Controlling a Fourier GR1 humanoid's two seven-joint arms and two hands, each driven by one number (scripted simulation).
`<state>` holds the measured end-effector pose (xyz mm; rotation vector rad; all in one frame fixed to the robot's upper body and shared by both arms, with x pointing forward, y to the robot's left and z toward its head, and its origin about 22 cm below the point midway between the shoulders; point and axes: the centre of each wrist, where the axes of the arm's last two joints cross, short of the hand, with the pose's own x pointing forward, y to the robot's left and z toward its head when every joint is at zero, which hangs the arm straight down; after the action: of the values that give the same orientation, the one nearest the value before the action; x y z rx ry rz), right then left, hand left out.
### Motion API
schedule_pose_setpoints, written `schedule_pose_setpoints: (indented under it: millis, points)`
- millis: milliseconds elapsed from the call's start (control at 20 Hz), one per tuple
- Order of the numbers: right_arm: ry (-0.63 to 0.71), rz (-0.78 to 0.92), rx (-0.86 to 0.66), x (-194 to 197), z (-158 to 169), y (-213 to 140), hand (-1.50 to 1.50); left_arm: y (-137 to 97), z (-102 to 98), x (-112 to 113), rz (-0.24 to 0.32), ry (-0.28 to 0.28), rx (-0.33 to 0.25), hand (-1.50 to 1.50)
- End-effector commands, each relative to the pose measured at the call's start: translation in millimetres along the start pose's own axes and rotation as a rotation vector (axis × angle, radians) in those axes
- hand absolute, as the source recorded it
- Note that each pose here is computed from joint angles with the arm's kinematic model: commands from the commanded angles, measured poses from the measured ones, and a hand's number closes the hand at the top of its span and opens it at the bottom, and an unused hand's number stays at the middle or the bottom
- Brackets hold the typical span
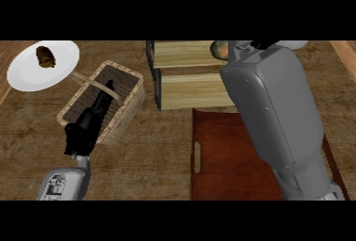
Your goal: Pick the squash from the tray and place it in the tiered shelf
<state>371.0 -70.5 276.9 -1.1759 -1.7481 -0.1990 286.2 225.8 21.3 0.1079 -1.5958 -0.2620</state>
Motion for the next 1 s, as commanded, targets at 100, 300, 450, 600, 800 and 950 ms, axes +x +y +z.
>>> schedule_pose_setpoints:
  millis: [100,300,450,600,800,950]
  points:
    - [0.075,-0.252,-0.114,20,-7,-27,-1.5,-2,-1,-6,0.001,0.016,-0.001,0.0]
    - [0.132,-0.291,-0.21,22,-34,-77,-1.5,-8,7,-18,0.014,0.021,0.016,0.0]
    - [0.21,-0.269,-0.246,31,-38,-113,-1.5,2,2,-3,-0.002,0.035,0.04,0.0]
    - [0.309,-0.224,-0.198,-5,-50,-138,-1.5,11,16,-12,0.008,0.044,0.022,0.0]
    - [0.366,-0.149,-0.154,-28,-37,-169,-1.5,2,14,-14,-0.005,0.062,0.046,0.0]
    - [0.386,-0.103,-0.123,-47,-32,-199,-1.5,11,17,-14,0.009,0.056,0.072,0.0]
